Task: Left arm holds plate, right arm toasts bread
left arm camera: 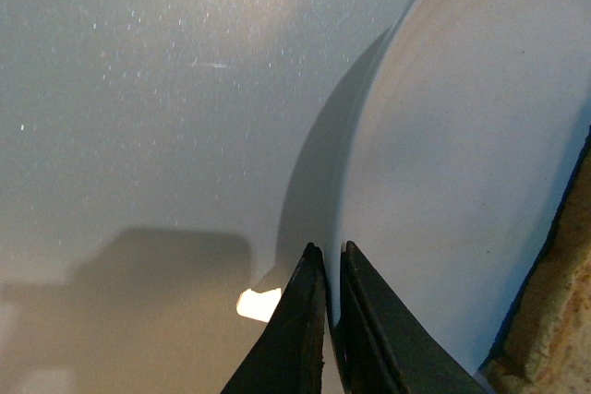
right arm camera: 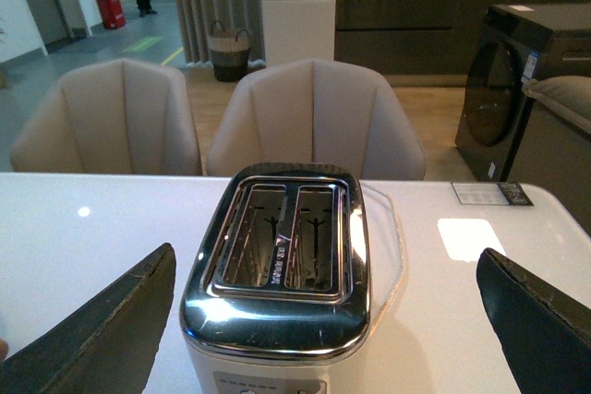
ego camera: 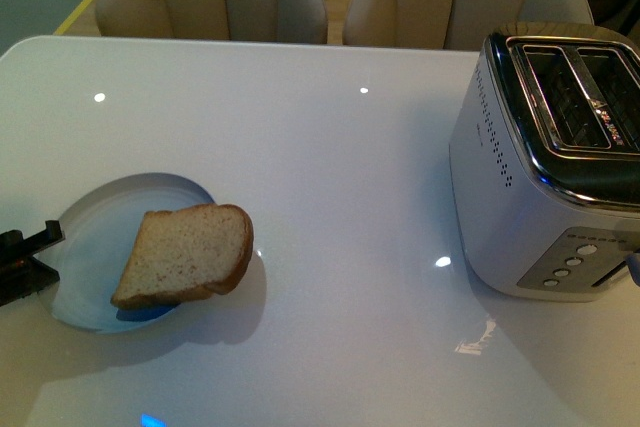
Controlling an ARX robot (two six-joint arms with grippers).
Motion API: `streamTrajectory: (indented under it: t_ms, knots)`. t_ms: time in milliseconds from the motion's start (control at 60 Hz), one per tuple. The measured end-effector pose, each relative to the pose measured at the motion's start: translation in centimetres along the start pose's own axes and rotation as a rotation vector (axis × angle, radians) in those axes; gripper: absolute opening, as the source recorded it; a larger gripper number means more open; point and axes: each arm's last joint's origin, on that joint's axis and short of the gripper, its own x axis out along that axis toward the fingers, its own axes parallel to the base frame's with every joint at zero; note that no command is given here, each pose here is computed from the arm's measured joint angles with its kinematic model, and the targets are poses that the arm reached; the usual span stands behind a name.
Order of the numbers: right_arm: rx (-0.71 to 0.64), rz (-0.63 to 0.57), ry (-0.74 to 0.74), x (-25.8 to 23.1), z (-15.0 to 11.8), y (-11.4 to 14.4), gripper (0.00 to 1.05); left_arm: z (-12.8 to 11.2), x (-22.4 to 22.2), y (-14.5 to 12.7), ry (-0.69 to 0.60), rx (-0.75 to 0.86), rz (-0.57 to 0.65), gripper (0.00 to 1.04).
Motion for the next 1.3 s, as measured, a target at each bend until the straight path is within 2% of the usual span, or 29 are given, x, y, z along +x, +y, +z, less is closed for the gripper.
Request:
streamTrajectory:
  t_ms: [283,533,933,1000,1117,1300]
  knots:
    - [0.0,0.0,0.0,0.0,0.0,0.0,0.96,-0.7,-4.4,-0.3,-0.005,-0.065,-0.067,0.03]
    - [0.0,0.0,0.0,0.0,0.0,0.0,0.96,0.6,-9.2,-3.2,-0.062,-0.093,-0.17,0.03]
    - [0.0,0.0,0.0,0.0,0.0,0.0,0.96,2.8,-15.1,-10.8,-0.092,-0.062,-0.222,0.03]
    - [0.0,0.0,0.0,0.0,0.0,0.0,0.96,3.1,-16.0,-12.8,-0.101,-0.052,-0.229,0.03]
    - [0.0,0.0,0.0,0.0,0.0,0.0,0.96,2.9,-16.7,-16.5,-0.088,-0.028,-0.251,0.03]
    - [0.0,0.0,0.0,0.0,0.0,0.0,0.96,2.1,-17.3,-20.2,-0.073,0.003,-0.284,0.03]
